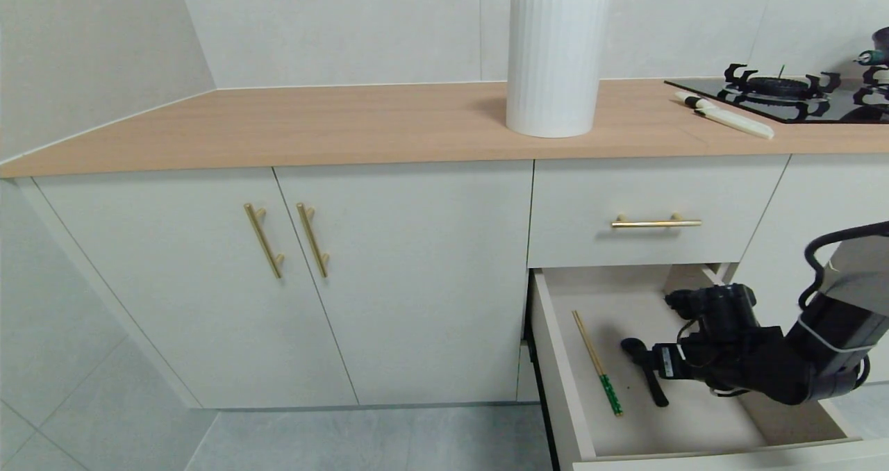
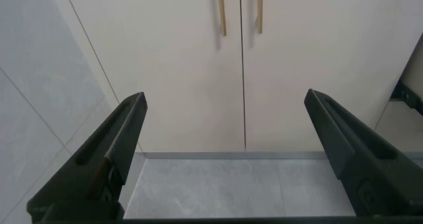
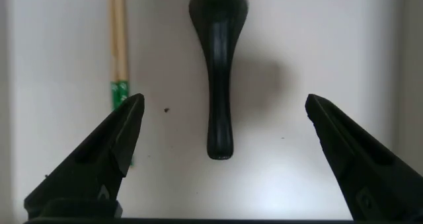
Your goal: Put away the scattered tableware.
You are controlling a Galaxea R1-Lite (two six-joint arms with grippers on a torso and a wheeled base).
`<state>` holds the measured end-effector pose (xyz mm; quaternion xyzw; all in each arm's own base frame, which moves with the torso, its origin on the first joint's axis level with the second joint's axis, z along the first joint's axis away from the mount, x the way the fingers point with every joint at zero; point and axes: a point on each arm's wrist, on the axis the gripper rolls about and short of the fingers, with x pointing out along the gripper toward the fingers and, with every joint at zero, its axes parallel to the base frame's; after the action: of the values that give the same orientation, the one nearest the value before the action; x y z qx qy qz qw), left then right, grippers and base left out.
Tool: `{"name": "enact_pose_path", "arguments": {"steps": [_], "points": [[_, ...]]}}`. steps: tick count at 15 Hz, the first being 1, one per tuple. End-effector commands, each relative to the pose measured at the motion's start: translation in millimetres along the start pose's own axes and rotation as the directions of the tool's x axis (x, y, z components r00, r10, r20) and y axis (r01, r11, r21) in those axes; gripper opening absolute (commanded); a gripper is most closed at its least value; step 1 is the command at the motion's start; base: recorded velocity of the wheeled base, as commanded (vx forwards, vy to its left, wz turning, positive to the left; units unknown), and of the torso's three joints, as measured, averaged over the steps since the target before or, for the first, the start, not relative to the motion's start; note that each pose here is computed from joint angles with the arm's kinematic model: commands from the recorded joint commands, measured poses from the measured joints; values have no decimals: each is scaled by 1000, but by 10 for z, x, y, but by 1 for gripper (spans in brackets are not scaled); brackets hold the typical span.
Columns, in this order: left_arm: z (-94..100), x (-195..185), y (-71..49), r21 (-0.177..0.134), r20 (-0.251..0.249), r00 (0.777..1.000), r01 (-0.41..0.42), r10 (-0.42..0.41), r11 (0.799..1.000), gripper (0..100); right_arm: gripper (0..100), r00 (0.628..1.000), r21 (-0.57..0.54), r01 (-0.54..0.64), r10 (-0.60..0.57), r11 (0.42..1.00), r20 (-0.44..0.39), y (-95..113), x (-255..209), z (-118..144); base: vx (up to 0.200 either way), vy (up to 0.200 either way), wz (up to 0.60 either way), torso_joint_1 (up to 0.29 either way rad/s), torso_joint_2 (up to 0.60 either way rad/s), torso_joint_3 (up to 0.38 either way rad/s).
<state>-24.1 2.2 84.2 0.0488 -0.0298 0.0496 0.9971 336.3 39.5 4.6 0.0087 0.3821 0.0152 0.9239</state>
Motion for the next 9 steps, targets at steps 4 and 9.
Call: {"name": "enact_pose_path", "arguments": {"steps": [4,9], "points": [[0,0,0,0,0,1000,0,0,1000,100,100,983,24,-30,25,999,180,-2,-1277,379,0,0,0,0,0,0],[0,0,0,-1,0,1000,0,0,1000,100,100,994,50,-64,59,997,94,-27,-2231,130,0,0,0,0,0,0]]}}
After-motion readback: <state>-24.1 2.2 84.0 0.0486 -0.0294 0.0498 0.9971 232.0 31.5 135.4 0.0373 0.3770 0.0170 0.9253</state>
